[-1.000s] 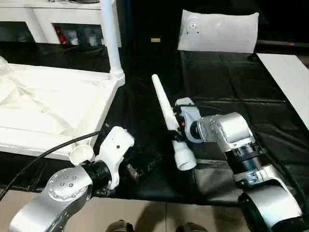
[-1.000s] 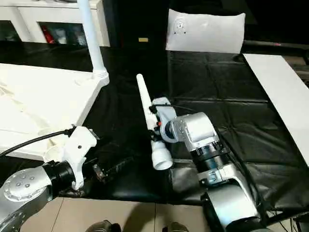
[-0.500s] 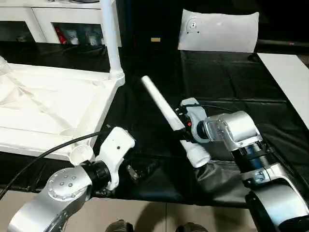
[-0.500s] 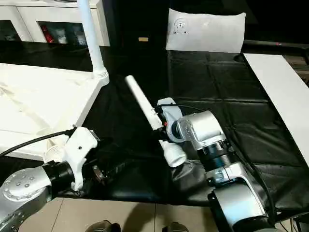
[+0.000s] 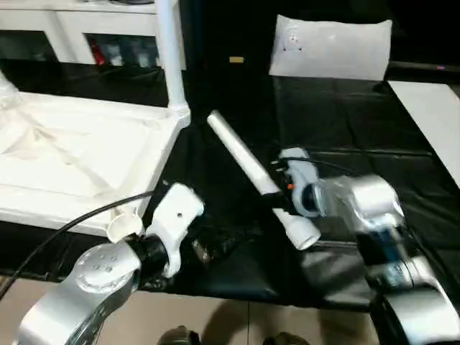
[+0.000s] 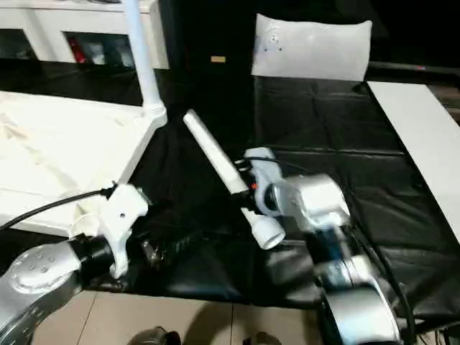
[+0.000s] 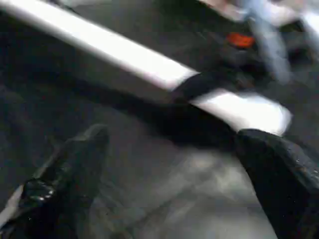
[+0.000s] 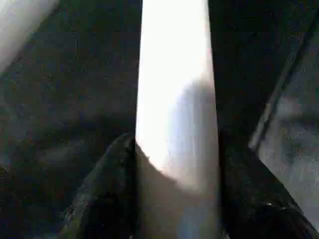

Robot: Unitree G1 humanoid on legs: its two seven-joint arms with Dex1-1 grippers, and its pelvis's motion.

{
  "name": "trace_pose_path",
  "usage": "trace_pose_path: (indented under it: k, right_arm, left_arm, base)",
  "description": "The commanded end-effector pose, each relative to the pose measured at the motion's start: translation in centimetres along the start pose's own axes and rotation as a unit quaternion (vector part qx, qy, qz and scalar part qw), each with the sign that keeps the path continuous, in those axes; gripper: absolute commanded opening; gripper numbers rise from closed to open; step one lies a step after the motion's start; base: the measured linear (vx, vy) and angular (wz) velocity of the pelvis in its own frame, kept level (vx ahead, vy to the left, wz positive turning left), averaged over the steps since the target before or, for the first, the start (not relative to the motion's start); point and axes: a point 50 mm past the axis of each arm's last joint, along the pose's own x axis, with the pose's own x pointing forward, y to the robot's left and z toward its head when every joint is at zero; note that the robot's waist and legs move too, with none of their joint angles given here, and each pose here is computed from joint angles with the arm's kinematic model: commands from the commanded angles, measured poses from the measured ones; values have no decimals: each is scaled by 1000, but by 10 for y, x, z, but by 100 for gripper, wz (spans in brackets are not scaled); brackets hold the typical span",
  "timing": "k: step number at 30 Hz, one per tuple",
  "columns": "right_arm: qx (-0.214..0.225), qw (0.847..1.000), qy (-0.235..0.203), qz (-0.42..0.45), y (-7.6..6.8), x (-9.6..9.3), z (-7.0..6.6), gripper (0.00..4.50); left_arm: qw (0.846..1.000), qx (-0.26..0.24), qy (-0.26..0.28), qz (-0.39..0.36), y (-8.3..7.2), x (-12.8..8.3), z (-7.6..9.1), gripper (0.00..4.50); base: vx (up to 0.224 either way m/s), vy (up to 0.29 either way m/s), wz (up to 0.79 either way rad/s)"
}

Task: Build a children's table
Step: Pick table leg

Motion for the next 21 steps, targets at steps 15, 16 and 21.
trace_pose_path:
  k: [15, 16, 21]
  right_arm:
    - [47, 905, -323, 274, 47, -75, 59, 184]
    - [43, 899, -324, 293, 52, -78, 59, 184]
    - [38, 889, -319, 325, 62, -82, 57, 184]
  left_arm:
    - [939, -205, -250, -113, -1, 28, 85, 450]
    - [923, -224, -273, -154, -5, 30, 98, 450]
    - [893, -263, -295, -216, -10, 33, 115, 450]
  base:
    - [0, 0, 0]
    - [0, 0, 0]
    - [0, 0, 0]
